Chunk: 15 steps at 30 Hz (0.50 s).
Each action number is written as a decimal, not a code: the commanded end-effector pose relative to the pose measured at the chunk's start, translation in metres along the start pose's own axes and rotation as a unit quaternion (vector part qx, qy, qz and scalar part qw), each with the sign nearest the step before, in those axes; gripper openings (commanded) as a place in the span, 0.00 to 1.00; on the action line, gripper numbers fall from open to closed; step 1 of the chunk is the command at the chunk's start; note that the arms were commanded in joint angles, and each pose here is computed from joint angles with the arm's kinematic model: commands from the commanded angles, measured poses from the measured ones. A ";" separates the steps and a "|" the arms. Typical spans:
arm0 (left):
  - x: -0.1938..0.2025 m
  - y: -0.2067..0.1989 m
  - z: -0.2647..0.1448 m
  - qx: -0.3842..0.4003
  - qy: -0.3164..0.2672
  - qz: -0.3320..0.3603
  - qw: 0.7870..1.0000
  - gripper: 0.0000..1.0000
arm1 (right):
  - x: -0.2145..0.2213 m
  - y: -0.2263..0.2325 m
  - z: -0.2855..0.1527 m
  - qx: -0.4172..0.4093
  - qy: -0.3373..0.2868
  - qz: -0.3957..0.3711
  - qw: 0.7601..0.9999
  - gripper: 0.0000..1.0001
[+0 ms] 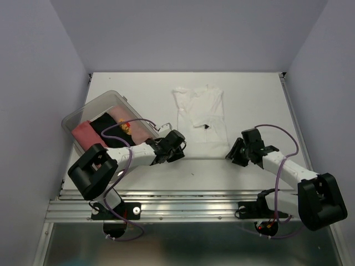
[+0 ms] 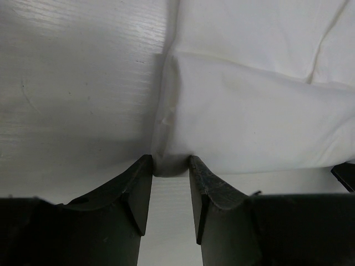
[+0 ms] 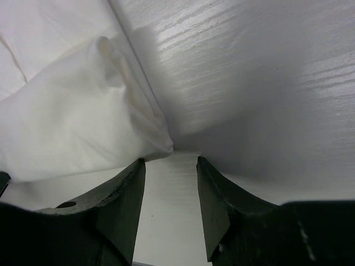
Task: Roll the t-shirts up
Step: Roll the T-shirt to the center of the board.
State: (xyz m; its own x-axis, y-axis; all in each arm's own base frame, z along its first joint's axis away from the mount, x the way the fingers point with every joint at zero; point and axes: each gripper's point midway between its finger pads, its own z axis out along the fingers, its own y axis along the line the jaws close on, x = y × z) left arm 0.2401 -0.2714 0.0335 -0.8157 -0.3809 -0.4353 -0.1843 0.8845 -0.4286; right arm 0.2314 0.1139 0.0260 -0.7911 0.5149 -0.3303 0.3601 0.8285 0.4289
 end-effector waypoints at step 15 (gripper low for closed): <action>0.001 0.006 -0.017 0.004 -0.038 -0.029 0.999 0.49 | -0.009 0.007 -0.008 -0.020 -0.024 0.007 0.999 0.49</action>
State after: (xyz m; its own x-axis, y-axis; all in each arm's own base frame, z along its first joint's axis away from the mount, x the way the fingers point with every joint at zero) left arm 0.2302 -0.2773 0.0350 -0.8074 -0.3949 -0.4384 -0.1789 0.8718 -0.4559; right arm 0.2322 0.1144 0.0324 -0.7807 0.5221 -0.3434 0.3532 0.8220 0.4468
